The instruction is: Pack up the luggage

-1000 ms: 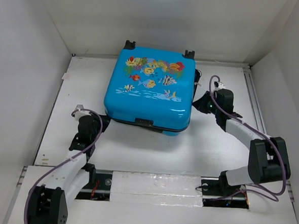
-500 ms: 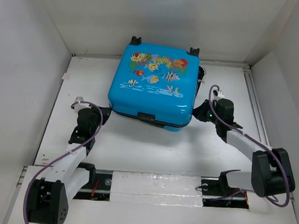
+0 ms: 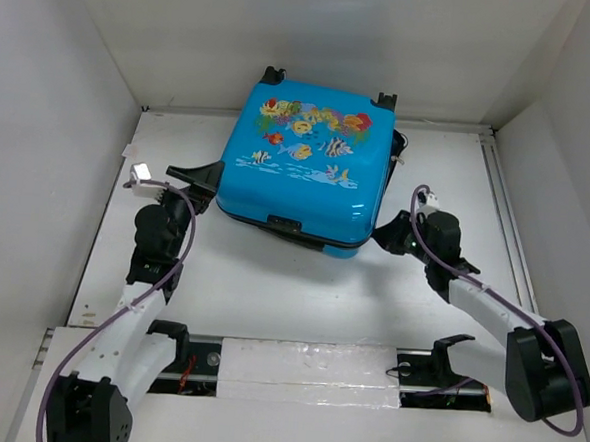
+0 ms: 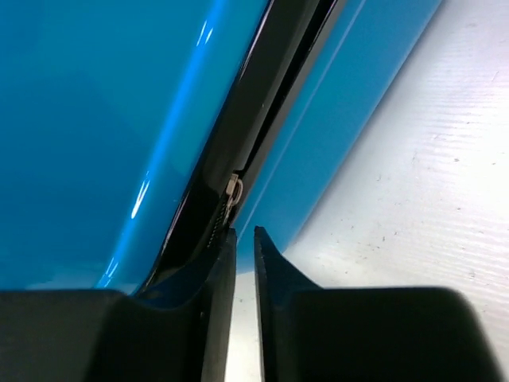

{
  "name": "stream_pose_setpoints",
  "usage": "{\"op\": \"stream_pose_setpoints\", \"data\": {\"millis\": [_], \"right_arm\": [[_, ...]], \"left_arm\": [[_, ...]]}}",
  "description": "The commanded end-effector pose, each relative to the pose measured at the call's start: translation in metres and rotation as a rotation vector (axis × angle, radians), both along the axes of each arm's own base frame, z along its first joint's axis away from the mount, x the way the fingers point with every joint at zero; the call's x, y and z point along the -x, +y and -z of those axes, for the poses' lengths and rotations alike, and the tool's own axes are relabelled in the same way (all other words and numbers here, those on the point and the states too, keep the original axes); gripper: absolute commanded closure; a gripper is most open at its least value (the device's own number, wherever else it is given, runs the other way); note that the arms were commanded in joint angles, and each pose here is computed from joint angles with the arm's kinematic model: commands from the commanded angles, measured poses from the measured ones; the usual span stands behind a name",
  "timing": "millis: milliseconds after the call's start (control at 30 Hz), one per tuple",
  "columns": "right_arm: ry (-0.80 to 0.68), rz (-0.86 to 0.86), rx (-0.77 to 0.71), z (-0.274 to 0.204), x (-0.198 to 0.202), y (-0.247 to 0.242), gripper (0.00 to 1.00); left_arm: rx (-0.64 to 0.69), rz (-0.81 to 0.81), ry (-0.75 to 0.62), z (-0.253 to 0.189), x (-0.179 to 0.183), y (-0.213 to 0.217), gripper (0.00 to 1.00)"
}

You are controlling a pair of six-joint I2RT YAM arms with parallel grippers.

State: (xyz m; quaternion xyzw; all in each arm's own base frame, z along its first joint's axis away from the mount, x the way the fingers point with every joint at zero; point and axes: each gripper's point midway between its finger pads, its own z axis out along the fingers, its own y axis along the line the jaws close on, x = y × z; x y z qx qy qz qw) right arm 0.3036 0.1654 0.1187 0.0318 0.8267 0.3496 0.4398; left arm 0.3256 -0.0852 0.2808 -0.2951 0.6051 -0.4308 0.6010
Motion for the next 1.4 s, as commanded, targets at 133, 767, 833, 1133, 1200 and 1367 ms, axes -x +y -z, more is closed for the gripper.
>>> {"op": "stream_pose_setpoints", "data": {"millis": [133,767,833,1133,1200,1367], "right_arm": [[-0.066,-0.011,-0.018,-0.015,-0.001,0.003,0.59],[-0.084,-0.068,-0.056,-0.011,-0.001,0.018,0.23],[-0.097,-0.069,-0.059,-0.014,-0.003,0.018,0.27],[-0.183,-0.109,-0.065,-0.016,0.032,0.014,0.64],[-0.240,-0.075,-0.069,-0.026,0.032,0.008,0.64],[-0.311,-0.093,-0.025,-0.040,0.021,0.006,0.51]], "left_arm": [[0.101,-0.072,0.072,0.082,0.017,0.017,0.01],[0.219,0.166,-0.324,0.043,0.009,-0.024,0.01],[0.199,0.157,-0.361,0.034,0.007,-0.029,0.01],[0.066,0.057,-0.501,-0.037,0.003,-0.022,0.01],[0.061,0.053,-0.537,-0.054,0.008,-0.020,0.01],[0.021,0.124,-0.505,-0.052,0.018,-0.038,0.01]]}}
